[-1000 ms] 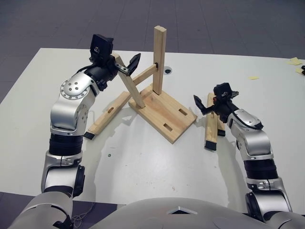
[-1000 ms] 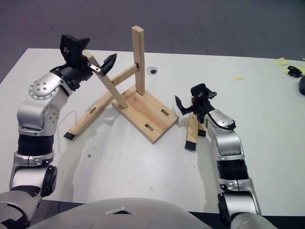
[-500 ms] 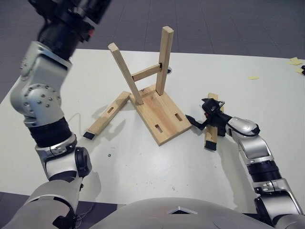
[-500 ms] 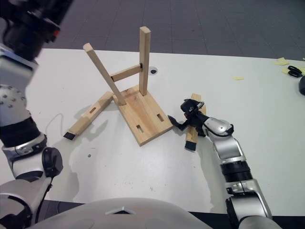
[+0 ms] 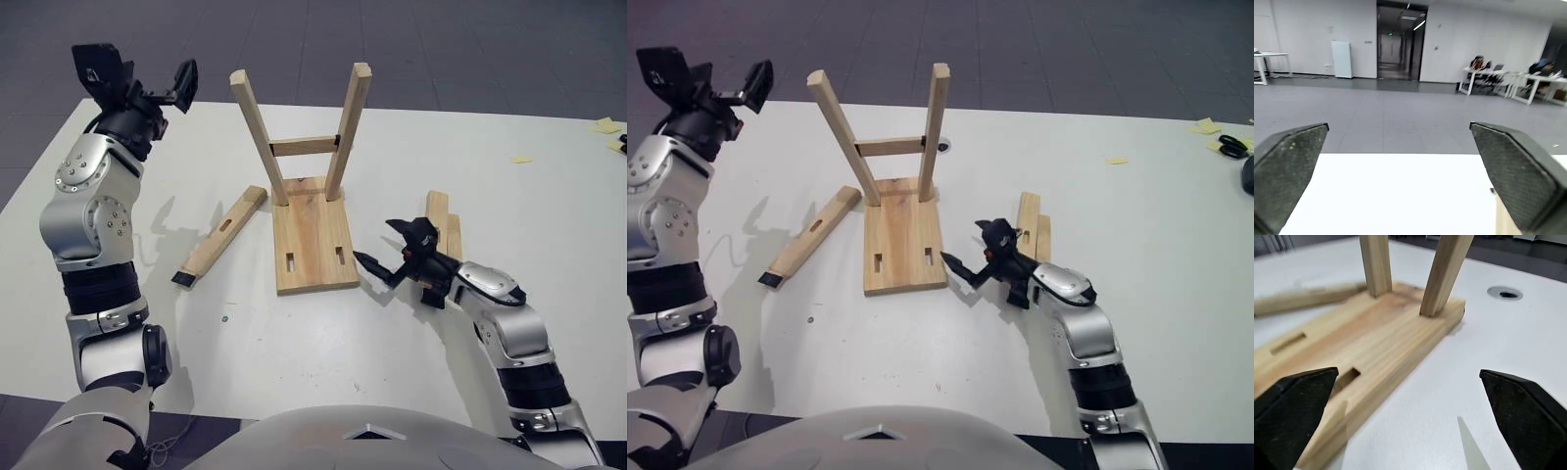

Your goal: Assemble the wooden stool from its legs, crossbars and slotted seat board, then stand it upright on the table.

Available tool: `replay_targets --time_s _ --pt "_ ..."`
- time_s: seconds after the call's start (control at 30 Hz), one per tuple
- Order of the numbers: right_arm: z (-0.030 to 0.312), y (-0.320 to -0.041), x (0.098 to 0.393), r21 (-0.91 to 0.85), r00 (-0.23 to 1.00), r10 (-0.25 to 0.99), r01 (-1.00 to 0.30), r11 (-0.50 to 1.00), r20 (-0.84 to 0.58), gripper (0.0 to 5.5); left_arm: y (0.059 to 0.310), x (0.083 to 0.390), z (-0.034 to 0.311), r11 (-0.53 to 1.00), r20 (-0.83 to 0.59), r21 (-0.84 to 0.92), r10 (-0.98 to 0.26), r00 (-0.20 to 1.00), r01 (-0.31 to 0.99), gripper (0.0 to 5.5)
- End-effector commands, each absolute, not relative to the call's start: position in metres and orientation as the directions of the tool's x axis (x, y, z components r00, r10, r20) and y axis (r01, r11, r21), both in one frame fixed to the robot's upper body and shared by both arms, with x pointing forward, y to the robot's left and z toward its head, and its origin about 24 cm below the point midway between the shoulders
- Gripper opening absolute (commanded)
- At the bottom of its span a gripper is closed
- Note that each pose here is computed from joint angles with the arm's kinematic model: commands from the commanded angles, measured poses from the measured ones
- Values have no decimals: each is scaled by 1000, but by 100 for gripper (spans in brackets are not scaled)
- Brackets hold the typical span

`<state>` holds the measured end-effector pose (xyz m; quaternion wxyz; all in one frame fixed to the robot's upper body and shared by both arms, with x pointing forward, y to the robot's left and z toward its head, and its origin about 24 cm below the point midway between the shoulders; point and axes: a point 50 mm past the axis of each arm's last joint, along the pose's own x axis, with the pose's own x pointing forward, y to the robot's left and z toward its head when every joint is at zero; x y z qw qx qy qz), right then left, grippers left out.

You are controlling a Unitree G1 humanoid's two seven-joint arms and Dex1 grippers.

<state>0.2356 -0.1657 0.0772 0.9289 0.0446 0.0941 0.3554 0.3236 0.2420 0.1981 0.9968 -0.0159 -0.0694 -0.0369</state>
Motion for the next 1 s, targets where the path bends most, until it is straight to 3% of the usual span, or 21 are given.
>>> replay_targets --time_s 0.03,0.13,0.27,0.37,0.57,1.0 --pt "100 -198 223 345 844 535 -515 785 40 540 263 316 206 999 189 1 52 981 -53 538" --pt "99 -223 212 412 916 398 -384 826 55 540 271 310 202 996 188 -5 90 978 -91 538" --pt "71 -257 204 268 980 137 -94 959 -146 540 268 306 191 996 154 23 81 985 -86 538" --pt "49 -264 197 178 970 24 20 984 -242 540 262 307 188 997 147 44 61 987 -68 538" --pt "26 -254 186 139 940 1 49 989 -340 540 260 308 188 996 147 70 53 988 -63 538" --pt "20 -238 190 26 895 18 -7 1000 -446 540 257 310 187 996 141 74 44 989 -55 538"
